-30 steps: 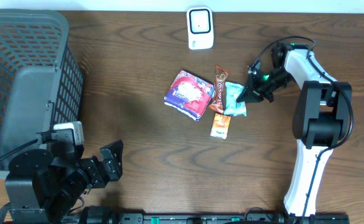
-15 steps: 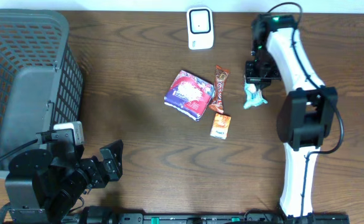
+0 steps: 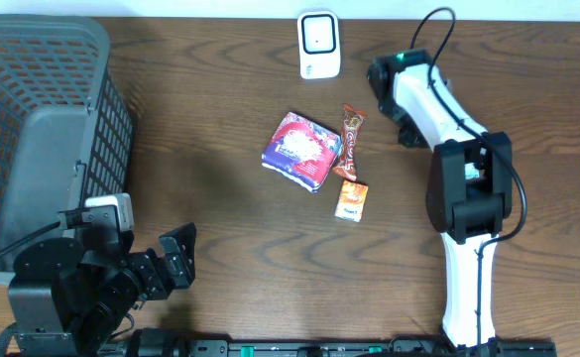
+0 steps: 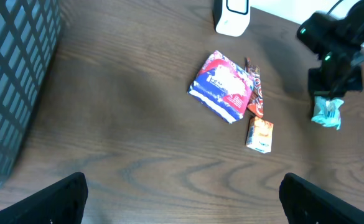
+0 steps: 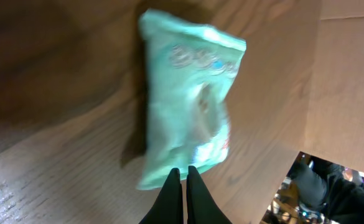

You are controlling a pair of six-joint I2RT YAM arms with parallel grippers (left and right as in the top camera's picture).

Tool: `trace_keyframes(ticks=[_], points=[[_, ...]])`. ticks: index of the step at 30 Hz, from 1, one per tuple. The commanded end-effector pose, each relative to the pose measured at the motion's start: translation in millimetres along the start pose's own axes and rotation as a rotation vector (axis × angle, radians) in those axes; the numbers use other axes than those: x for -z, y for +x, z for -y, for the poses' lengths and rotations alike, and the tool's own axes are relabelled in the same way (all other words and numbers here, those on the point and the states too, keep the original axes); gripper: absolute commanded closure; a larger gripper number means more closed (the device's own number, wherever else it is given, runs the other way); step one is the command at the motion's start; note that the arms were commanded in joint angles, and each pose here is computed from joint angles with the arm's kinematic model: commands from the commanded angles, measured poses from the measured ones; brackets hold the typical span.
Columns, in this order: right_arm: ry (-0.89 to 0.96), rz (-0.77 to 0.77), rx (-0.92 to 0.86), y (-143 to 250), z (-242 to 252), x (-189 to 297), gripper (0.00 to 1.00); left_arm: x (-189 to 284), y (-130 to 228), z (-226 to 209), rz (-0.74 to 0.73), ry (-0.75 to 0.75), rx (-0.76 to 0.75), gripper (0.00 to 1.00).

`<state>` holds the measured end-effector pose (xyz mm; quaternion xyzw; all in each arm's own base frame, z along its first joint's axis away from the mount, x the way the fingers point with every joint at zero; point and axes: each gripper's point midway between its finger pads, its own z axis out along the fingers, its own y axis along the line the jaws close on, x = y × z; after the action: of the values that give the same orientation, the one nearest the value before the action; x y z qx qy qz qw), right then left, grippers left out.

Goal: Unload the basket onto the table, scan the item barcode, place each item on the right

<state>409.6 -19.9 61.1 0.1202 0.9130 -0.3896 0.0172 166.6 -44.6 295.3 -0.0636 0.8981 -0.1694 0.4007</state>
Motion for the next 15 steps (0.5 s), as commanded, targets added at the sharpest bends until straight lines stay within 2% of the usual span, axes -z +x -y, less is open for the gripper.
trace_keyframes(ticks=[1,5,7,9,10,15], points=[[-0.028,-0.012,0.053,14,-19,1,0.99,3,-3,4,0.01,0.015,-0.002,0.02],[-0.114,-0.05,0.032,15,-28,8,0.93,3,-3,4,0.01,0.015,-0.002,0.02],[-0.143,-0.059,0.025,11,-25,12,0.85,3,-3,4,0.011,0.015,-0.002,0.02],[-0.168,-0.063,0.041,4,-18,18,0.58,3,-3,4,0.01,0.015,-0.002,0.02],[-0.178,-0.066,0.049,1,-13,19,0.49,3,-3,4,0.011,0.015,-0.002,0.02],[-0.244,-0.136,-0.006,-6,9,11,0.2,3,-3,4,0.01,0.015,-0.002,0.02]])
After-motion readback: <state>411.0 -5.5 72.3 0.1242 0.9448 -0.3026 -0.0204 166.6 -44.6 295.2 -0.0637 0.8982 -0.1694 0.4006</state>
